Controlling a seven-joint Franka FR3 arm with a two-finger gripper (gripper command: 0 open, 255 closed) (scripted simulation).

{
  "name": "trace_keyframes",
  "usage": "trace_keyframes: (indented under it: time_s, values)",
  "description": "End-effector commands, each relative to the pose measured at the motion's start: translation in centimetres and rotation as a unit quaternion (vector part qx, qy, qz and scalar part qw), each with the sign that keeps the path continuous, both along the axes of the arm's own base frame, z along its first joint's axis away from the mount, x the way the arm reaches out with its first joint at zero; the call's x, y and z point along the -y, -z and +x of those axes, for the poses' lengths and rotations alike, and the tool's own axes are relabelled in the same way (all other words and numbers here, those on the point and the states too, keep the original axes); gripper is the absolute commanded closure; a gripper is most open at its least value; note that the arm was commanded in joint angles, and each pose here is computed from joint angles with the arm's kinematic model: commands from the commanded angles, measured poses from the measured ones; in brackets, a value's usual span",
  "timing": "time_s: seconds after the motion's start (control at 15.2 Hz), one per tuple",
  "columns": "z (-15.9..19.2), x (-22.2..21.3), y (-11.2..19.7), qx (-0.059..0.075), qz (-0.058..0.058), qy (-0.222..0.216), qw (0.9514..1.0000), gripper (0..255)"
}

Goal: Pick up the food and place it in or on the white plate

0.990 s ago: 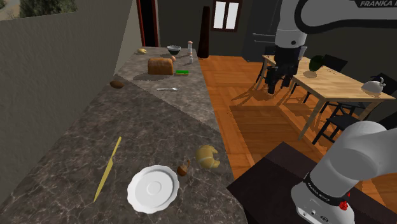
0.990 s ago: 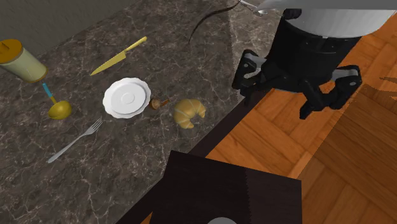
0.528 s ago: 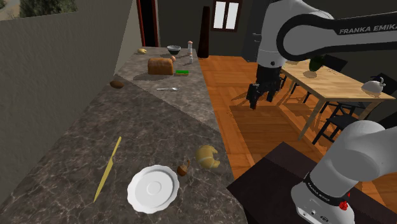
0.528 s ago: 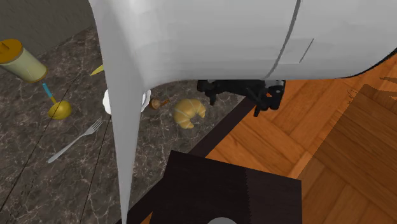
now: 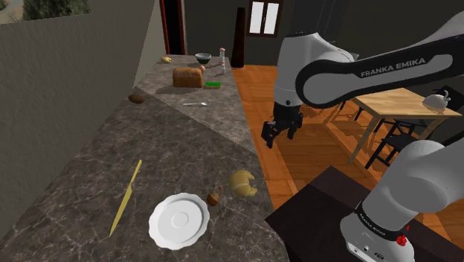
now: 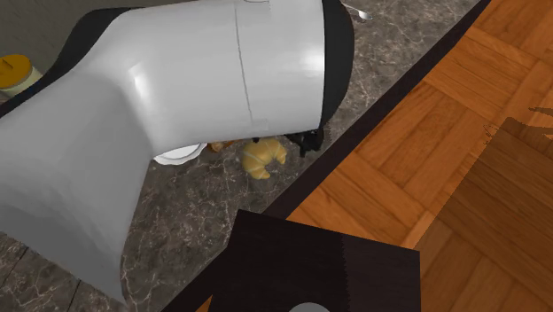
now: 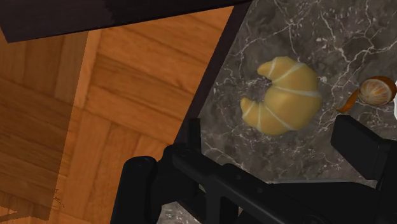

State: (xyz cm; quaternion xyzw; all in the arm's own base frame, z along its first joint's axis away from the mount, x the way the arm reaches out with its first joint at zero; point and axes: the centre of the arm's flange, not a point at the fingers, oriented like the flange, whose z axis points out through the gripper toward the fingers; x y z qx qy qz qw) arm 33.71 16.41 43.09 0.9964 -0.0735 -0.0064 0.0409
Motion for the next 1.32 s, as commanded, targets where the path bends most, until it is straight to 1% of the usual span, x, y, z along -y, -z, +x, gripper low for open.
trace_keyframes:
  time_s: [0.0,0.59,1.25]
  values:
    - [0.5,-1.9,1.6,0.007,0.002,0.004,1.0,0]
    - [3.4,-10.3,9.0,0.035,0.006,0.019,0.9992,0]
    - [7.4,-19.5,17.0,0.066,0.011,0.035,0.9971,0]
